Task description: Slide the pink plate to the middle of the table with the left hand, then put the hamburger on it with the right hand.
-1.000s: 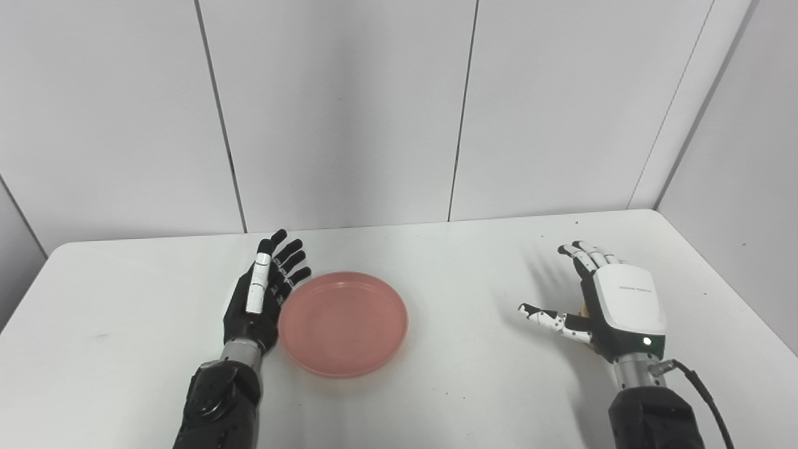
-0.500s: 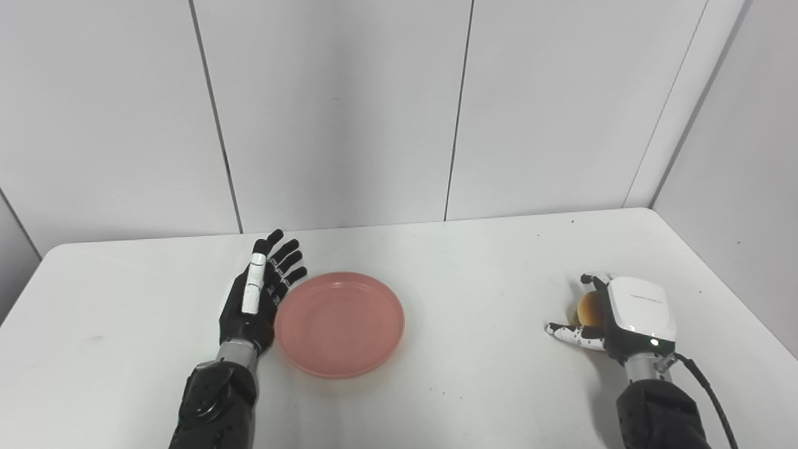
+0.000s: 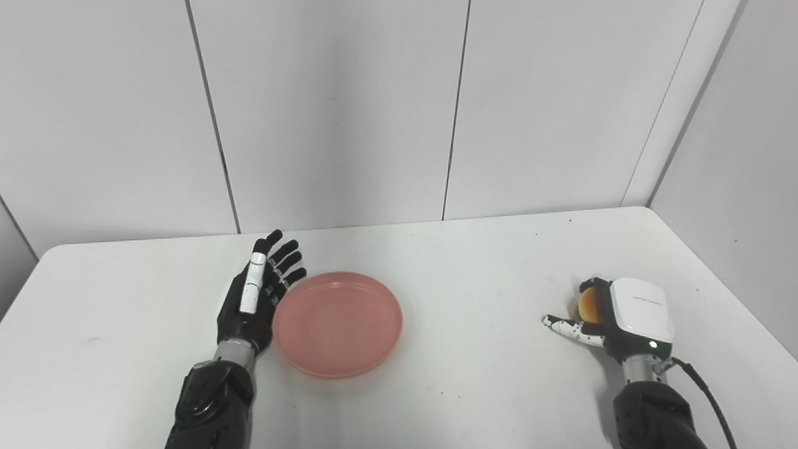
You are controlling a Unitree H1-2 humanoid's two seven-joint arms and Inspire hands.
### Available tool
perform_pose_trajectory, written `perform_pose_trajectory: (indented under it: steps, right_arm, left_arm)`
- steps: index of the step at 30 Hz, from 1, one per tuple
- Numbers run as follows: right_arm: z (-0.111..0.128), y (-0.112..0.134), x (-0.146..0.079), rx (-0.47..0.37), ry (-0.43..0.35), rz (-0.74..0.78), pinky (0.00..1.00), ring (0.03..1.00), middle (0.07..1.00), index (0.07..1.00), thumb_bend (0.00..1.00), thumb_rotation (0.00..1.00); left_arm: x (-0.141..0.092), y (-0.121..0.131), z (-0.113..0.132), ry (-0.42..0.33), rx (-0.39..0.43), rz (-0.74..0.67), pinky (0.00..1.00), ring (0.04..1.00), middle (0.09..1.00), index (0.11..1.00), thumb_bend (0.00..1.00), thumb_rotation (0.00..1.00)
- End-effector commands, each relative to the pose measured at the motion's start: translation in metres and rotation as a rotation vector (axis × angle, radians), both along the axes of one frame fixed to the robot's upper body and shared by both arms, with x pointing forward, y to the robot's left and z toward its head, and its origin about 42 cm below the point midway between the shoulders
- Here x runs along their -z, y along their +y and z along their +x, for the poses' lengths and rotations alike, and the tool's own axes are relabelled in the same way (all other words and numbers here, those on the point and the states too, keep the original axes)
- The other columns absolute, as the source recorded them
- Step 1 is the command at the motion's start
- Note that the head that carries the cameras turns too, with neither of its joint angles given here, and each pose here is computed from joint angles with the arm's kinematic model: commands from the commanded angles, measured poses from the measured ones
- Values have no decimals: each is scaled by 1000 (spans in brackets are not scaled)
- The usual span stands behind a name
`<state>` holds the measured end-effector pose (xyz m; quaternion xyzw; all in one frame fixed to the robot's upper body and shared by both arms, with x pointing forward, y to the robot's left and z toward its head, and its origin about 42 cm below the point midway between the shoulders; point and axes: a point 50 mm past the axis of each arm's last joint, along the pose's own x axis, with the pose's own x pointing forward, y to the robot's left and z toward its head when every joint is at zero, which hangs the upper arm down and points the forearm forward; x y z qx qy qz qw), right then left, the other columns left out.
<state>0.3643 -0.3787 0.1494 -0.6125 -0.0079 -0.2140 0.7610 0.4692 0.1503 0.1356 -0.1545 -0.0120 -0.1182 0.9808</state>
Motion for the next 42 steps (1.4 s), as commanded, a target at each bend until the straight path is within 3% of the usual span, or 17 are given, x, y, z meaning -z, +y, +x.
perform_pose_trajectory:
  steps: [1,4,14,18,23,28,34,42]
  right_arm:
    - [8,-2,-18,-44,-72,33,204,256,333,378,708,531]
    - [7,0,-21,-81,-95,81,181,229,296,325,692,531]
    - [0,16,-46,-172,-139,148,194,245,319,341,697,449]
    - [-1,31,-62,-226,-161,125,214,267,342,374,698,469]
    - [-4,55,-82,-337,-251,119,243,298,374,420,683,403]
    - [-7,79,-97,-422,-298,120,240,294,369,420,688,464]
    - [0,117,-115,-522,-306,152,229,289,379,425,656,447]
    - [16,167,-122,-615,-258,141,207,269,365,406,661,413]
  left_arm:
    - [16,2,-5,86,-3,0,777,852,831,861,809,755]
    - [15,2,-5,83,0,1,777,853,830,856,812,753]
    - [18,0,-9,82,6,11,778,853,831,862,790,746]
    - [17,-4,-9,72,16,20,781,855,833,865,806,757]
    - [20,-10,-10,80,15,17,777,847,830,871,813,751]
    - [26,-18,-14,88,22,25,786,843,828,885,814,760]
    - [29,-29,-15,97,26,39,781,843,823,892,801,778]
    - [31,-47,-19,93,16,24,767,825,795,866,780,749]
